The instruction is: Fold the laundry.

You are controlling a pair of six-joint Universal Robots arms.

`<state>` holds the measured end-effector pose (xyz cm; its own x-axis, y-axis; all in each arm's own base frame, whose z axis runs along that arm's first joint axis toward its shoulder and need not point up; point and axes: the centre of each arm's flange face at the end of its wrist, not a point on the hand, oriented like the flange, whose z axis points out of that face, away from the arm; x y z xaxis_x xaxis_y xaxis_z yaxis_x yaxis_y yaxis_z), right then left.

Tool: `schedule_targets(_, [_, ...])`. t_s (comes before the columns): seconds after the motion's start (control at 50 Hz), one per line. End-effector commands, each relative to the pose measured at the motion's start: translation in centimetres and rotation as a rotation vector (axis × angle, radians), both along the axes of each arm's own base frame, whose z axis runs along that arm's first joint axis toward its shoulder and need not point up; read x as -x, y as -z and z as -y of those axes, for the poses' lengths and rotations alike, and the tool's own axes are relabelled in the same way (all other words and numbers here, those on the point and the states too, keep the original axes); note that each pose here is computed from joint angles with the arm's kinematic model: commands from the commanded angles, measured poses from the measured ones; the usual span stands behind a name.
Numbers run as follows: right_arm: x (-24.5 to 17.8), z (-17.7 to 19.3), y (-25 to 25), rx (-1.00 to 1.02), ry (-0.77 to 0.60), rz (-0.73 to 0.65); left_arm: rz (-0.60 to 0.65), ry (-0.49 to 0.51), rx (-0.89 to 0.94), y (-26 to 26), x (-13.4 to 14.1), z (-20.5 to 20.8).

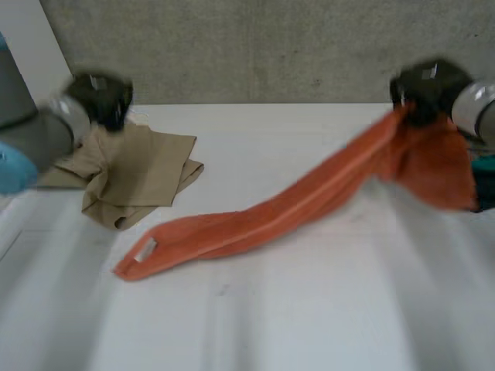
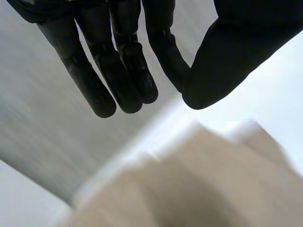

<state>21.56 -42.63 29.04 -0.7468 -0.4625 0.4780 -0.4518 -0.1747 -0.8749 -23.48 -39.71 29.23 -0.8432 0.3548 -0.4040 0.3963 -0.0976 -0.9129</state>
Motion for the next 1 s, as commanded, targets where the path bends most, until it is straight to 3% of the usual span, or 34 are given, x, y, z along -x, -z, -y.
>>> schedule_targets(0.02, [0.2,2.4,-9.8,0.501,0.057,0.431,-0.365,-0.05,0.52,-14.3,-0.6,0.6])
schedule_targets(0.1, [-1.4,0.8,-8.4,0.42,0.041,0.461,-0.381,-0.063,0.466,-13.8,-0.2,0.2])
schedule_targets(0.28, [-3.6,-1.9,-4.8,0.351,0.025,0.272,-0.187,-0.111,-0.196,0.6,1.3,-3.3])
schedule_targets(0.36, [-4.0,-3.1,-5.7,0.37,0.034,0.248,-0.177,-0.101,-0.326,4.9,2.0,-5.3])
schedule_targets(0.5, [-5.7,-6.4,-9.7,0.448,-0.02,0.296,-0.25,-0.061,-0.441,8.7,3.7,-7.7])
schedule_targets(0.76, [-10.2,-15.9,-16.3,0.552,-0.188,0.434,-0.426,0.03,-0.614,11.3,9.5,-11.4])
schedule_targets(1.0, [-12.2,-21.9,-17.7,0.513,-0.233,0.505,-0.598,0.056,-0.678,11.2,12.5,-12.1])
